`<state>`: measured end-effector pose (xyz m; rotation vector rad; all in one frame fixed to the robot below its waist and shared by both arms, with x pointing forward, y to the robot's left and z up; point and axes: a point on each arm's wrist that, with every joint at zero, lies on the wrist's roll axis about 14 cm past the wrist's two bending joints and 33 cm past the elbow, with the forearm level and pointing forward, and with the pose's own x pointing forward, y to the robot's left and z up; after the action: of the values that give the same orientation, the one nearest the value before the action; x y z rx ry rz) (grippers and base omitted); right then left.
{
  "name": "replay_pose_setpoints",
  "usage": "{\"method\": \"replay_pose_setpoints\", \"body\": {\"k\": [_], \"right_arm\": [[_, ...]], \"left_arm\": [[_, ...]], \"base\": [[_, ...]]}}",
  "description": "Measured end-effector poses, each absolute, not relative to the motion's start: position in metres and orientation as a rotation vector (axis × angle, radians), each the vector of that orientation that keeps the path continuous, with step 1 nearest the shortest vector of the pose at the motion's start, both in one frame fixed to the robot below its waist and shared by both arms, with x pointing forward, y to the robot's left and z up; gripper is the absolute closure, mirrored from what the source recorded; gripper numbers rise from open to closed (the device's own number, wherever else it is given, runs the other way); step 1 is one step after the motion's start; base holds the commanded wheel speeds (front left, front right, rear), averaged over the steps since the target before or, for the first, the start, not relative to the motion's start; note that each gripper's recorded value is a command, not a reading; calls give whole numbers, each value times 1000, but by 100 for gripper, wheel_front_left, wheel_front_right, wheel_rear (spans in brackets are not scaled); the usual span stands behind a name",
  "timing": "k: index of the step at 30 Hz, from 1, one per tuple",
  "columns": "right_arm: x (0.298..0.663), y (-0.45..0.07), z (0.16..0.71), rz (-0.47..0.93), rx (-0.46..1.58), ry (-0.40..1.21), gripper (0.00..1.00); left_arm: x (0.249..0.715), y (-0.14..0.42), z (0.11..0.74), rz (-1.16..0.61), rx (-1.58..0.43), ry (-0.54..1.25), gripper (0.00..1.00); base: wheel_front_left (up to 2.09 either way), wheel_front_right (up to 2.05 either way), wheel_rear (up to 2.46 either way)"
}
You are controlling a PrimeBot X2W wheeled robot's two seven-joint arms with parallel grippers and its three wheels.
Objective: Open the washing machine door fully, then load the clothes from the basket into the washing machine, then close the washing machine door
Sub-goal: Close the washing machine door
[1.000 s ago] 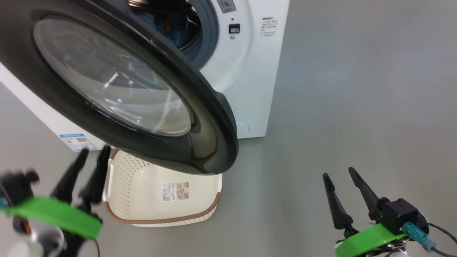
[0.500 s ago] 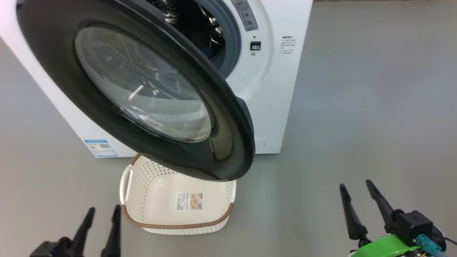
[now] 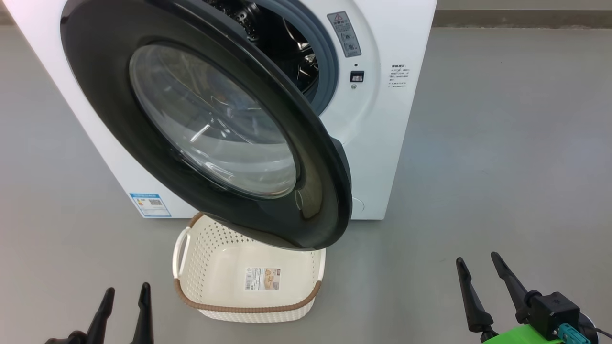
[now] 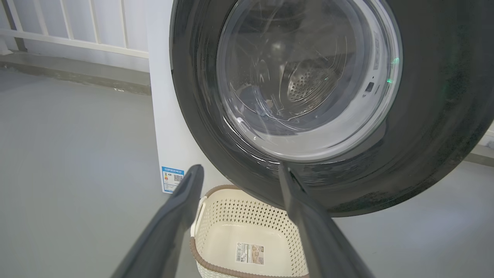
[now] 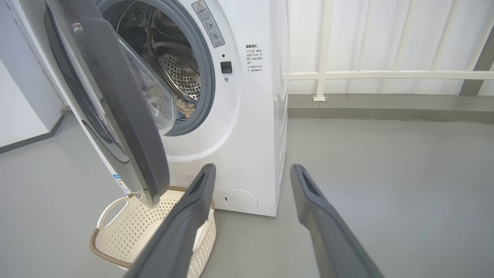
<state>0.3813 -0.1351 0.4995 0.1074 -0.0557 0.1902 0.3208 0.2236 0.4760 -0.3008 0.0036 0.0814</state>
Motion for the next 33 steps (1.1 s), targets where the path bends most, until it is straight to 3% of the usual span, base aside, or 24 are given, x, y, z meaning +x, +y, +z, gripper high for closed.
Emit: {"method": "replay_pose_setpoints", "body": {"k": [1, 2, 4, 20, 26, 33], "right_arm": [[381, -135, 499, 189, 108, -55, 0], [381, -136, 499, 188, 108, -53, 19], [380, -137, 497, 184, 109, -47, 100], [384, -143, 501, 156, 178, -59, 100], [418, -118, 576, 237, 193, -280, 100], [430, -52, 671, 461, 233, -532, 100]], "left_arm": [[321, 223, 476, 78, -302, 2, 0], [321, 222, 476, 80, -307, 1, 0], [322, 220, 475, 76, -309, 3, 0], [322, 211, 468, 59, -316, 24, 0], [323, 209, 464, 60, -312, 40, 0], [323, 206, 460, 54, -305, 56, 0]], "base": [[0, 0, 0], [0, 0, 0], [0, 0, 0], [0, 0, 0], [0, 0, 0], [0, 0, 0]]}}
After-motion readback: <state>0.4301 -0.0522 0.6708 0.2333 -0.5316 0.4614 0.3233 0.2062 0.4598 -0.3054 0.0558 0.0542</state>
